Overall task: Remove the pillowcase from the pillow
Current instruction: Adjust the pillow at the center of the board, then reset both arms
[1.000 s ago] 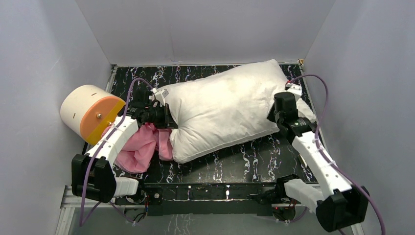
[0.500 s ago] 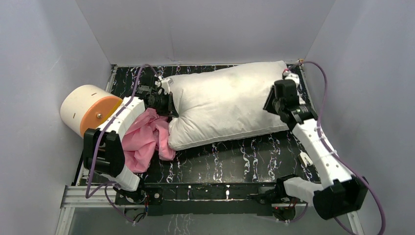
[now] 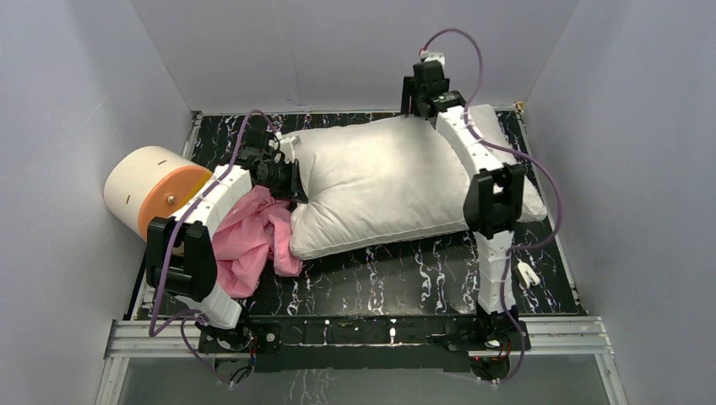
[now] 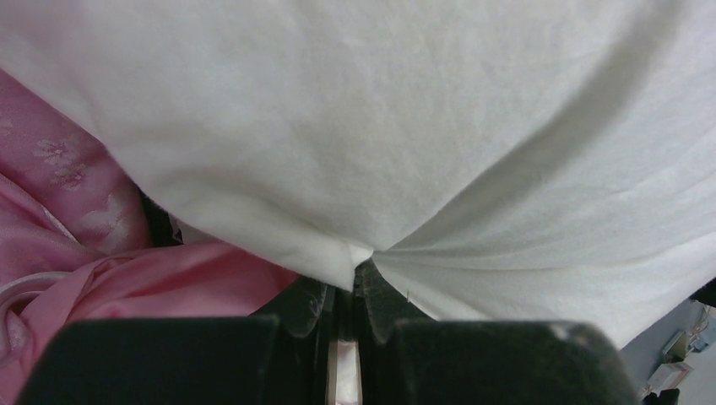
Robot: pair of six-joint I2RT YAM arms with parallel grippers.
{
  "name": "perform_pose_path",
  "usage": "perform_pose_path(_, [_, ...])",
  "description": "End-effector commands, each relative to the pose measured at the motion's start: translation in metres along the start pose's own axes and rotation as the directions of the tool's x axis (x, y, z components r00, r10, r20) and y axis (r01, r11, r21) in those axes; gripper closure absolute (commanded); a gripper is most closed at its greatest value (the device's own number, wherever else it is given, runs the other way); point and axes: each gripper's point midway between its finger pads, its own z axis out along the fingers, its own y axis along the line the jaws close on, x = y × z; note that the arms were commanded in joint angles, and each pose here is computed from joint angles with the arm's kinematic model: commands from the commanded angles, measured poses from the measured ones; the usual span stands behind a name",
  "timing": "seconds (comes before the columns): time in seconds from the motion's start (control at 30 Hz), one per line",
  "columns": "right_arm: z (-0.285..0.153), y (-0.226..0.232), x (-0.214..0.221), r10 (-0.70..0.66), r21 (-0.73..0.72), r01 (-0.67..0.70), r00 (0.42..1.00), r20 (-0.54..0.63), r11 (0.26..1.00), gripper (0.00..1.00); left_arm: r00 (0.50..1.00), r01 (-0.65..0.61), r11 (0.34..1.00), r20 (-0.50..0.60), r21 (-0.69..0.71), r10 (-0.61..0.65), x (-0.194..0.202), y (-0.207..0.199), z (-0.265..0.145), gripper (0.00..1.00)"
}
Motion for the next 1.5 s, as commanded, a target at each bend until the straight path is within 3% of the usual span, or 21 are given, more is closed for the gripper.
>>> perform_pose_path(0.0, [0.011,-0.031,0.126,-0.099,0.086,0.148,0.902,-0.42,0.985,0.25,0.999,-0.038,0.997,0.022,0.065,0.037,-0.004,-0.018,-0.01,1.0])
perform_pose_path(0.1, [-0.03,-0.045,0.176,-0.054,0.087,0.109,0.875,-0.482,0.99,0.28,0.999,-0.038,0.992,0.02,0.118,0.036,-0.002,-0.028,-0.014,1.0])
perform_pose_path(0.27, [-0.083,-0.064,0.193,-0.026,0.067,0.055,0.927,-0.374,0.996,0.26,1.0,0.001,0.981,0.022,0.194,-0.005,0.007,-0.046,-0.021,1.0])
perform_pose_path(0.47, [-0.088,-0.076,0.164,-0.1,0.101,0.149,0.92,-0.378,0.984,0.23,0.995,0.063,0.988,0.063,0.141,-0.072,0.016,-0.046,-0.024,1.0])
perform_pose_path(0.6, [-0.089,-0.059,0.132,-0.099,0.045,0.121,0.936,-0.337,0.992,0.22,0.973,0.156,0.98,0.154,0.121,-0.173,0.015,-0.046,-0.03,1.0])
perform_pose_path(0.73, [-0.118,-0.037,0.087,-0.075,-0.068,0.059,0.96,-0.27,0.996,0.22,0.942,0.23,0.967,0.225,0.108,-0.249,0.019,-0.042,-0.034,1.0])
perform_pose_path(0.9, [-0.166,-0.019,0.072,-0.021,-0.212,-0.026,0.976,-0.217,0.977,0.21,0.962,0.149,0.972,0.202,0.184,-0.186,0.03,-0.078,-0.026,1.0])
perform_pose_path(0.97, [-0.182,-0.012,0.079,-0.009,-0.279,-0.055,0.975,-0.223,0.959,0.2,0.962,0.144,0.99,0.236,0.003,-0.141,0.028,-0.059,-0.033,1.0])
perform_pose_path(1.0, [-0.19,-0.006,0.088,-0.014,-0.326,-0.068,0.97,-0.243,0.943,0.2,0.953,0.15,0.986,0.275,-0.07,-0.125,0.023,-0.048,-0.041,0.88])
perform_pose_path(1.07, [-0.21,0.004,0.098,-0.018,-0.414,-0.092,0.967,-0.254,0.906,0.17,0.933,0.134,0.979,0.354,-0.154,-0.072,0.005,-0.038,-0.063,0.47])
perform_pose_path(1.1, [-0.218,0.009,0.098,-0.017,-0.458,-0.095,0.972,-0.234,0.884,0.16,0.925,0.115,0.978,0.378,-0.176,-0.041,-0.003,-0.04,-0.076,0.37])
perform_pose_path(1.17, [-0.242,0.011,0.093,0.001,-0.517,-0.092,0.985,-0.172,0.851,0.14,0.905,0.079,0.984,0.425,-0.162,-0.003,-0.017,-0.052,-0.097,0.29])
perform_pose_path(1.23, [-0.262,0.01,0.095,0.055,-0.554,-0.111,0.992,-0.117,0.825,0.13,0.866,0.087,0.982,0.5,-0.167,0.009,-0.028,-0.057,-0.121,0.08])
perform_pose_path(1.27, [-0.28,0.011,0.087,0.094,-0.595,-0.103,0.995,-0.047,0.797,0.13,0.847,0.118,0.971,0.531,-0.207,0.01,-0.029,-0.05,-0.132,0.03])
perform_pose_path(1.33, [-0.314,0.013,0.09,0.153,-0.674,-0.098,0.988,0.023,0.732,0.13,0.8,0.158,0.946,0.598,-0.283,0.045,-0.027,-0.039,-0.164,0.02])
perform_pose_path(1.47, [-0.338,-0.016,0.081,0.245,-0.599,-0.132,0.963,0.112,0.79,0.11,0.699,0.267,0.883,0.708,-0.387,0.099,-0.029,-0.021,-0.225,0.02])
